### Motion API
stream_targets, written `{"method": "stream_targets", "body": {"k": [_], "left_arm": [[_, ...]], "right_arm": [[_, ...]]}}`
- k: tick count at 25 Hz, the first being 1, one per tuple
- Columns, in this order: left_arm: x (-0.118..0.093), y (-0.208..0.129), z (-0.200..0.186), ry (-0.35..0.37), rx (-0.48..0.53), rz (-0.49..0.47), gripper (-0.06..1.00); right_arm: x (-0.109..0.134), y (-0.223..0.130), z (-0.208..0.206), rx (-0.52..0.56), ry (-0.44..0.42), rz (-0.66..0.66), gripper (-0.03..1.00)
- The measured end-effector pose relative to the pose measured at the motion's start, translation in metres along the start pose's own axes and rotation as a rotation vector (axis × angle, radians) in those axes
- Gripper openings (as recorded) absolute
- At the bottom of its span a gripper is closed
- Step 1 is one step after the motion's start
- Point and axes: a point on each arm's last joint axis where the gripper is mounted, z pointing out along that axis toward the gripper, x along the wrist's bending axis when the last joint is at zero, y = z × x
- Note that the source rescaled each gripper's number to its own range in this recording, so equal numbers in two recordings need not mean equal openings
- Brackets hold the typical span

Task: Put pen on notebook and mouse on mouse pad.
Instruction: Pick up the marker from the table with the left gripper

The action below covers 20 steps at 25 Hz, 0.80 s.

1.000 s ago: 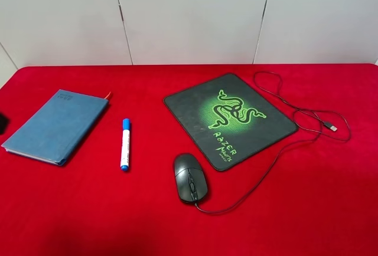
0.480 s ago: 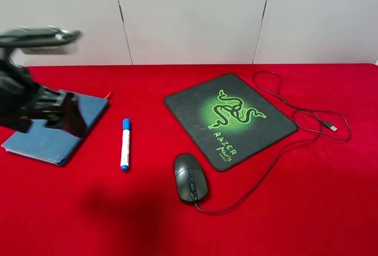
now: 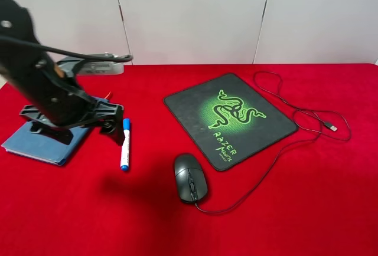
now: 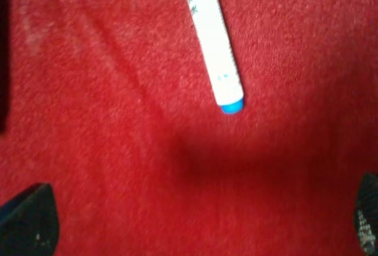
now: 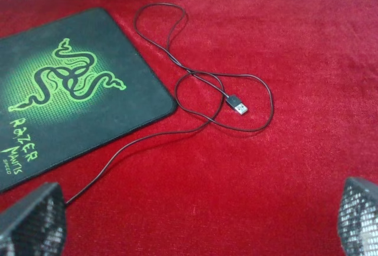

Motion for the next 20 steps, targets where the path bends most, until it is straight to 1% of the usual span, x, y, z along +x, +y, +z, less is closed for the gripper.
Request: {"method": "stream_targets", "body": {"k": [5,10,15,20], "left_arm": [[-0.006,0.021,0.019,0.005,0.001,-0.005,1.0],[-0.009,0.036,0.046,0.019,0.024,-0.011,1.0],[-0.009,0.043,0.071,0.029,0.036,-0.015,1.0],[-0.007,0.044,0.085,0.038,0.042,-0.014,1.0]], "right_arm": [[0.0,0.0,0.0,0.0,0.0,0.0,1.0],[0.0,0.0,0.0,0.0,0.0,0.0,1.0],[0.0,0.0,0.0,0.0,0.0,0.0,1.0],[0.0,0.0,0.0,0.0,0.0,0.0,1.0]]}}
